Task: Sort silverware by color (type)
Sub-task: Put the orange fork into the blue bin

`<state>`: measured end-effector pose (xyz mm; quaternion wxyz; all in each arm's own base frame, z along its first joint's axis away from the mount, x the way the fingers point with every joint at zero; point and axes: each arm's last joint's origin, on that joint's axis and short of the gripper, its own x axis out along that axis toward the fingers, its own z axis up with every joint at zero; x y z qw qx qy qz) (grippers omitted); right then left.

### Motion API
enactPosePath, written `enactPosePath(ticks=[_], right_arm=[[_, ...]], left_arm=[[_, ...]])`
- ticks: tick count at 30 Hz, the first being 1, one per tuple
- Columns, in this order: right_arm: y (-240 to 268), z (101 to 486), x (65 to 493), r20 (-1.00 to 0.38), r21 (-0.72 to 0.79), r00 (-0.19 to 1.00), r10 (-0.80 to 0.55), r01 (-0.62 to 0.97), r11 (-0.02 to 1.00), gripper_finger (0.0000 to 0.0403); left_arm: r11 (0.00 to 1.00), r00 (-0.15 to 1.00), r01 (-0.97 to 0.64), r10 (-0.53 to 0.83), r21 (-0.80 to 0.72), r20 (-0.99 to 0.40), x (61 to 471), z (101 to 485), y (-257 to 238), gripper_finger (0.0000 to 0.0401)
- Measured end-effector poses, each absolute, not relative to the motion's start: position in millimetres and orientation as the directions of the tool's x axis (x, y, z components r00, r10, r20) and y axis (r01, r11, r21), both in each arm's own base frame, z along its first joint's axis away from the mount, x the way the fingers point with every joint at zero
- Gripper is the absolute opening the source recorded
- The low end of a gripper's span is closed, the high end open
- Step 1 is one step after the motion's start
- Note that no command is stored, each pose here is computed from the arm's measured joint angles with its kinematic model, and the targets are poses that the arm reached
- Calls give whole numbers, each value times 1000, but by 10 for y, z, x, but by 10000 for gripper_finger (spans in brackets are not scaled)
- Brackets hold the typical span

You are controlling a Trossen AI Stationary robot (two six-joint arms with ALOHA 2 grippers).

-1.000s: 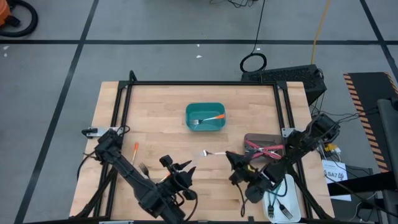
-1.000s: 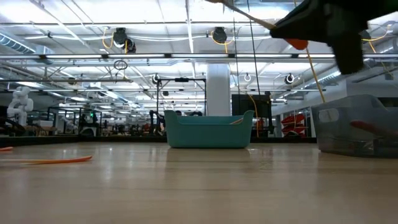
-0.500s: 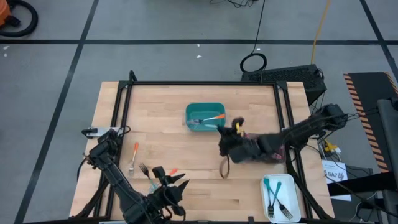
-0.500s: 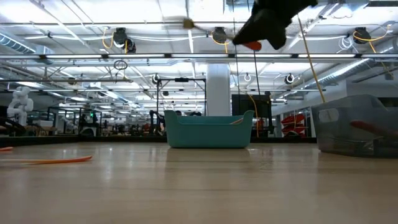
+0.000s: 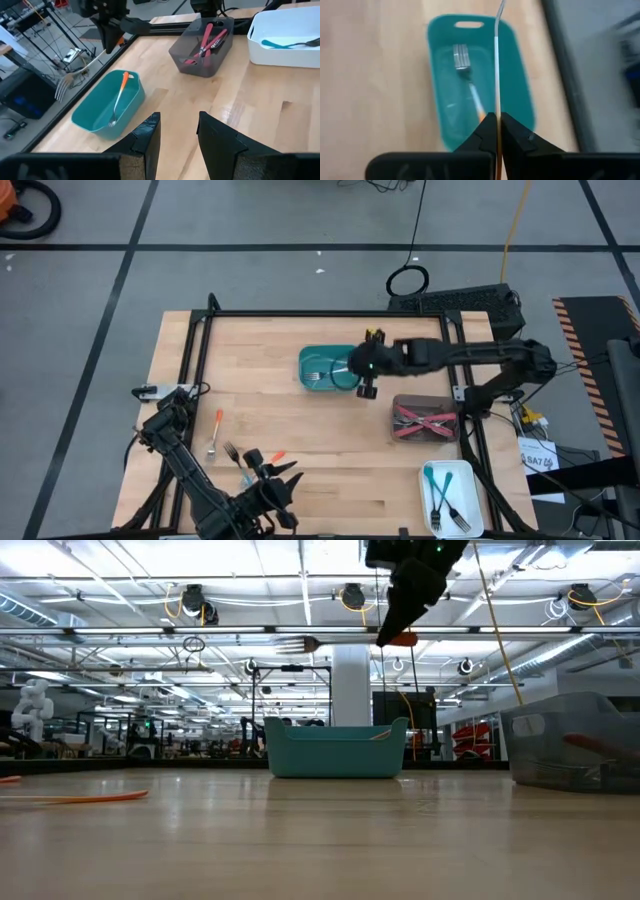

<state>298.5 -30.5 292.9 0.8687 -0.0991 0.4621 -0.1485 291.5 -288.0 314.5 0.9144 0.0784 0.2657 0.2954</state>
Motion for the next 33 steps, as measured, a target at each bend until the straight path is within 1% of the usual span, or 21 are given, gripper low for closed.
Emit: enactPosePath(ticks=[4,9,14,19,26,30,33], right_arm=[[-555,2891,2958,-813,-204,516,-271,183,962,4],[-799,2774,2977,-845,-133,485,-224,216,967,4],[-931,2586,3050,-878,-115,430,-210,236,965,5],[-960,2420,3124,-903,-106,384,-195,240,965,7],[-987,2303,3216,-903,-93,384,-195,267,959,15],[-1003,2302,3267,-883,-72,422,-207,313,947,18],[-991,2313,3283,-876,-46,441,-198,331,943,30]], left_arm=[[822,688,-501,568,270,-451,2928,3143,-2898,129],[827,693,-493,561,271,-453,2951,3144,-2902,129],[822,687,-483,569,301,-453,2984,3144,-2869,129],[821,685,-483,571,304,-453,2993,3144,-2860,129],[822,685,-479,570,310,-454,2993,3143,-2861,129],[821,685,-479,570,310,-454,2994,3143,-2860,129],[822,685,-482,570,304,-454,2994,3143,-2861,129]])
